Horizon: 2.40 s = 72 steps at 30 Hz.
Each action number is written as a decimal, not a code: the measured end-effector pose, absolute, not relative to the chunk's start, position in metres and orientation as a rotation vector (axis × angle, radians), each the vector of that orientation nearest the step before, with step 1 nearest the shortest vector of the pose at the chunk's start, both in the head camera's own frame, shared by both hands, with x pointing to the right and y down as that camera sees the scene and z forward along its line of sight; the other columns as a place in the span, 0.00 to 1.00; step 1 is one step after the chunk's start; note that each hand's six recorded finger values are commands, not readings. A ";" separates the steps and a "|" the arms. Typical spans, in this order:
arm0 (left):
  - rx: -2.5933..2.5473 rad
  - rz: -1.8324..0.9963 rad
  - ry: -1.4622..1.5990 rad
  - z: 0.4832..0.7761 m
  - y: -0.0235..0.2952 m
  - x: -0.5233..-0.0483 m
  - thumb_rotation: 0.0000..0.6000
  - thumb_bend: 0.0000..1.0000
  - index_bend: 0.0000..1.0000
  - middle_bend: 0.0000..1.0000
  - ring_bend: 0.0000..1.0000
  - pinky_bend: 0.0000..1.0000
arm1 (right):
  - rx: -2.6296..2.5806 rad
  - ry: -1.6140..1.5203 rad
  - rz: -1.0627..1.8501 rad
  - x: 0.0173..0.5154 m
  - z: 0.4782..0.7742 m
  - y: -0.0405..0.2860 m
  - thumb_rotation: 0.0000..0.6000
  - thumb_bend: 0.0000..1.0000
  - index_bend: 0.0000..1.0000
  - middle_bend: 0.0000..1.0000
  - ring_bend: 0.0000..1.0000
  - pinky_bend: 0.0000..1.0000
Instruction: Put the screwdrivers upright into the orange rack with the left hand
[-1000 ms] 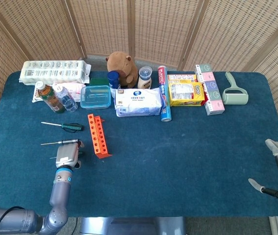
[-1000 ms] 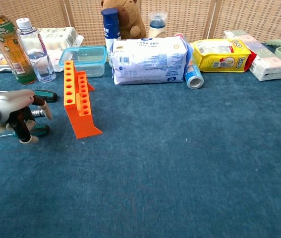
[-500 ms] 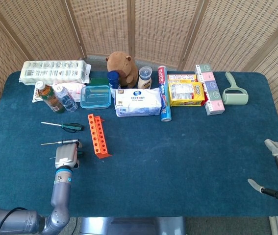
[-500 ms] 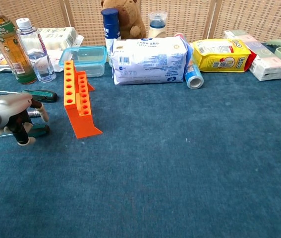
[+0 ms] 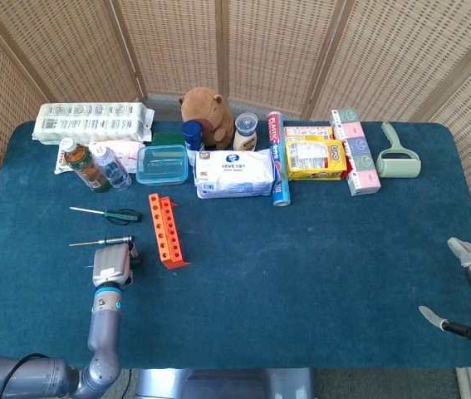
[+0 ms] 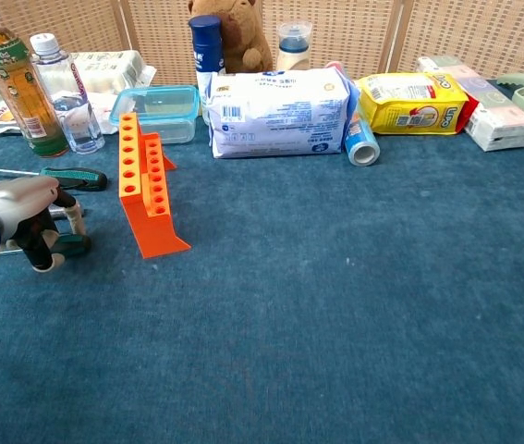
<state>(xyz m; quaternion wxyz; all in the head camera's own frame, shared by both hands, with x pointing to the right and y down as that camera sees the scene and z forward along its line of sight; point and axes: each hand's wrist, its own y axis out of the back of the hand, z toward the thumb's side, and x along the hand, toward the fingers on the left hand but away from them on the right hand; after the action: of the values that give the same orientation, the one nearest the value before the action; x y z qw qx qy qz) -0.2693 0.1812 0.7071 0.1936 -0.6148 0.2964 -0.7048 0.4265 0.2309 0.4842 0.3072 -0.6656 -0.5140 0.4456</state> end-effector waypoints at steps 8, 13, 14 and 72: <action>-1.708 -1.985 0.822 0.710 0.183 -0.268 1.00 0.46 0.42 0.85 0.88 0.86 | -1.765 -1.361 1.175 0.427 0.484 0.231 1.00 0.16 0.01 0.09 0.09 0.08; -1.688 -1.991 0.815 0.710 0.183 -0.268 1.00 0.48 0.49 0.85 0.88 0.86 | -1.765 -1.375 1.169 0.428 0.482 0.230 1.00 0.16 0.01 0.09 0.09 0.09; -1.684 -1.991 0.815 0.710 0.183 -0.269 1.00 0.48 0.49 0.85 0.88 0.86 | -1.765 -1.378 1.167 0.429 0.481 0.230 1.00 0.16 0.01 0.09 0.09 0.09; -2.426 -0.815 1.403 0.552 0.152 -0.329 1.00 0.52 0.51 0.85 0.88 0.86 | -1.796 -1.305 1.208 0.415 0.498 0.234 1.00 0.16 0.01 0.09 0.09 0.09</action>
<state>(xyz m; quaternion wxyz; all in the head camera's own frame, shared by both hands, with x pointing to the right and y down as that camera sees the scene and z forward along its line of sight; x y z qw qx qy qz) -0.3295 0.1522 0.5523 0.1112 -0.8261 0.4777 -0.2776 0.4147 0.2340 0.4980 0.3022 -0.6775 -0.4921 0.4556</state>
